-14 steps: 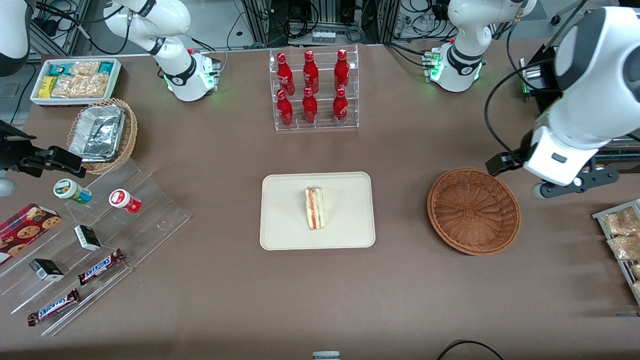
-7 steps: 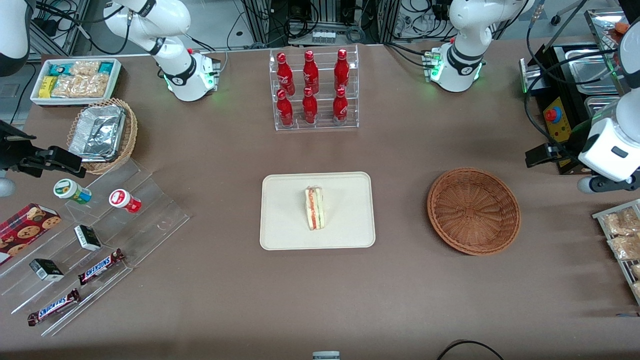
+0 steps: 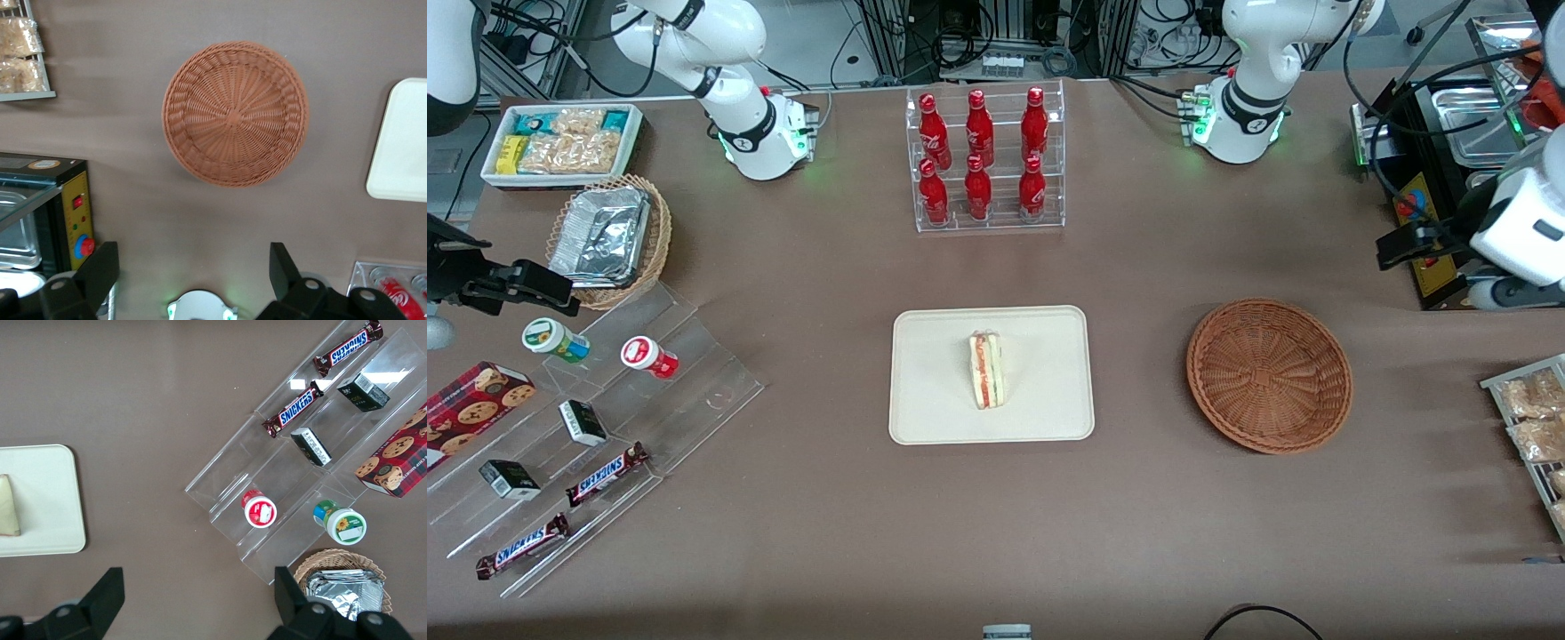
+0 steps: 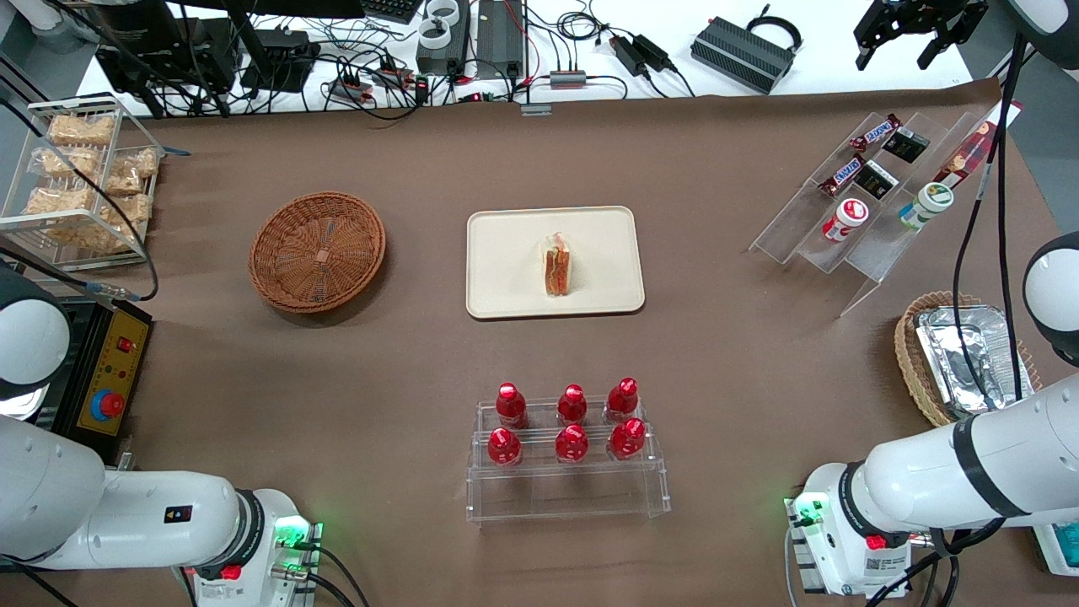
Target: Place sandwich from basket to tray
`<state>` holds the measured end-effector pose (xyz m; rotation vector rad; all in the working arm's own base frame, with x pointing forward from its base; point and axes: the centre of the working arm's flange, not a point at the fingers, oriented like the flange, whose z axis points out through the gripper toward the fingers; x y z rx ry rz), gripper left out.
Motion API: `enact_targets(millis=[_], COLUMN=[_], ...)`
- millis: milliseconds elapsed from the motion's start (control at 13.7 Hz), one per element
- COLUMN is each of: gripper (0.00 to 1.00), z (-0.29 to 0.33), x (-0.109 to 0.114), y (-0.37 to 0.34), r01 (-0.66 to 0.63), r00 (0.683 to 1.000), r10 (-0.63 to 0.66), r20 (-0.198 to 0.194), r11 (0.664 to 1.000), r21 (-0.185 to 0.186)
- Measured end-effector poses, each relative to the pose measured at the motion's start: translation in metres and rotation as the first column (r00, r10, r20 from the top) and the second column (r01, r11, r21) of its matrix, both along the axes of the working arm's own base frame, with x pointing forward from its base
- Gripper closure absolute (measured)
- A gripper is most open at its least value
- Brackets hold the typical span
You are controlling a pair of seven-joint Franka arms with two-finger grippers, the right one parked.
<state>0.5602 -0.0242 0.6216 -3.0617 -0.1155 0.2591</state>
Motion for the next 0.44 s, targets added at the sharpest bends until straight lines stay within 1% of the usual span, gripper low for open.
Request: enact_targets(millis=[73,293,439], gripper=[0.00,0.00,0.00], z=[0.005,0.011,0.012], x=[-0.005,-0.015,-0.016], y=[0.005,0.010,0.009], r01=[-0.001,-0.001,0.032], r00=[1.000,1.000,0.999], r10=[0.001,0.001,-0.032], r20=[-0.005,-0.004,-0.005], r11=[1.000,1.000,0.999], r21=[0.000,-0.003,-0.024])
